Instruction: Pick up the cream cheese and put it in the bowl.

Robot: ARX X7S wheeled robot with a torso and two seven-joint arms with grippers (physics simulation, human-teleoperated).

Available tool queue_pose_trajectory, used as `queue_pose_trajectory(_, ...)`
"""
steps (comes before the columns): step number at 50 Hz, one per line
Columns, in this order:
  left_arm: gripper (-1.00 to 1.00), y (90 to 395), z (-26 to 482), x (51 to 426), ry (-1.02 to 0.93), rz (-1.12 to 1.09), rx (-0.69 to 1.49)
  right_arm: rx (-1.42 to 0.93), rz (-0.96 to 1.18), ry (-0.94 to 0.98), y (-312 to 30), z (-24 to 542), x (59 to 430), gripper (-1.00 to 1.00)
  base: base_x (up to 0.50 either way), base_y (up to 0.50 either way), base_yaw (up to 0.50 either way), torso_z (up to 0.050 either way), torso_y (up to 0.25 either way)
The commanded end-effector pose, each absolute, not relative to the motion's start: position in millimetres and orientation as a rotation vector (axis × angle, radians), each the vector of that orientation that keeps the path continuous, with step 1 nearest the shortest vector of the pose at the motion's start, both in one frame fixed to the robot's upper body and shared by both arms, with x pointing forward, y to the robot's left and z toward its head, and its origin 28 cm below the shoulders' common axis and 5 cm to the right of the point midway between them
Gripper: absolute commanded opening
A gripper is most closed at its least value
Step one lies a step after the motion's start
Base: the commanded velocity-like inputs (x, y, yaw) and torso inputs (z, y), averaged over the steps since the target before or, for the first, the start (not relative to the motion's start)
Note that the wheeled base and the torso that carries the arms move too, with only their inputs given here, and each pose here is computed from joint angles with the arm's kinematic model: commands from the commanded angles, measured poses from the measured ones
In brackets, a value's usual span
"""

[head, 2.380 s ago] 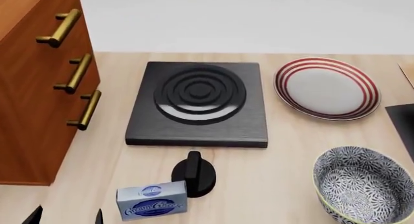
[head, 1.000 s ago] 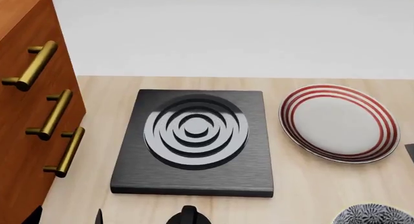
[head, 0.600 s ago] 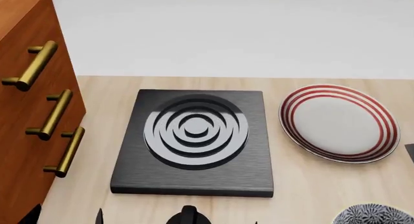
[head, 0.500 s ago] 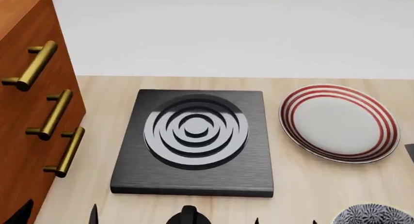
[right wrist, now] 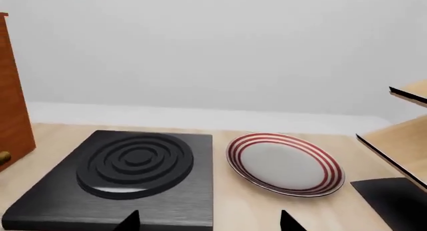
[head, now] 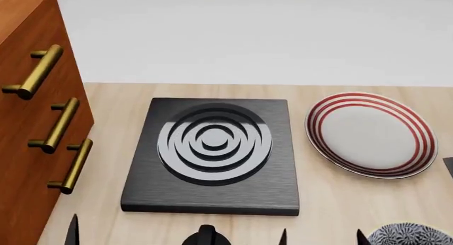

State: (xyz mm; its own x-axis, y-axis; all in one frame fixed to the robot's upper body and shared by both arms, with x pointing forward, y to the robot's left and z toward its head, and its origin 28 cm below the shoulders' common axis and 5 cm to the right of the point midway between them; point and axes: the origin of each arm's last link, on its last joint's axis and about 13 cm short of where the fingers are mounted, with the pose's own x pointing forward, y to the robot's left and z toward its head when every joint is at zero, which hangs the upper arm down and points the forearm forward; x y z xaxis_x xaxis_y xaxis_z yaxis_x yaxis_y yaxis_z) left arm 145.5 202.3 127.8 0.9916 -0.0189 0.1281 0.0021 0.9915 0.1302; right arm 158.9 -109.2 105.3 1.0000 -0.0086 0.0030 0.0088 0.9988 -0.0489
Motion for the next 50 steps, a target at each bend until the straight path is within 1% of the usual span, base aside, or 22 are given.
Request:
queue_pose_trajectory(1,1.0,204,140,131,-0.149,-0.003,0.148,-0.042,0.022,-0.015,-107,116,147,1.0,0.0,0.0,0.0,0.0,0.0)
queue_pose_trajectory(12,1.0,204,140,131,-0.149,-0.003,0.148,-0.042,0.022,-0.015,-107,116,147,1.0,0.0,0.0,0.0,0.0,0.0)
queue_pose_trajectory(14,1.0,206,131,137,-0.128,0.026,0.158,-0.061,0.027,-0.017,-106,112,145,1.0,0.0,0.0,0.0,0.0,0.0)
queue_pose_trajectory(15,1.0,205,139,135,-0.118,0.003,0.132,-0.067,0.027,-0.008,-105,111,146,1.0,0.0,0.0,0.0,0.0,0.0)
queue_pose_trajectory(16,1.0,205,141,133,-0.171,-0.003,0.148,-0.071,0.029,-0.003,-104,110,145,1.0,0.0,0.0,0.0,0.0,0.0)
queue_pose_trajectory(18,1.0,204,135,135,-0.107,0.002,0.163,-0.073,0.033,-0.006,-103,112,145,1.0,0.0,0.0,0.0,0.0,0.0)
queue_pose_trajectory(20,1.0,205,139,131,-0.141,0.002,0.155,-0.073,0.036,-0.008,-103,112,144,1.0,0.0,0.0,0.0,0.0,0.0)
queue_pose_trajectory(31,1.0,221,138,126,-0.154,0.165,0.183,-0.081,0.046,-0.005,-103,111,144,1.0,0.0,0.0,0.0,0.0,0.0)
queue_pose_trajectory(42,1.0,238,140,126,-0.189,0.262,0.147,-0.079,0.043,-0.006,-104,112,145,1.0,0.0,0.0,0.0,0.0,0.0)
queue_pose_trajectory(46,1.0,240,140,122,-0.21,0.262,0.143,-0.072,0.045,-0.003,-104,112,145,1.0,0.0,0.0,0.0,0.0,0.0)
queue_pose_trajectory(50,1.0,241,140,123,-0.223,0.311,0.139,-0.077,0.034,-0.004,-105,111,147,1.0,0.0,0.0,0.0,0.0,0.0)
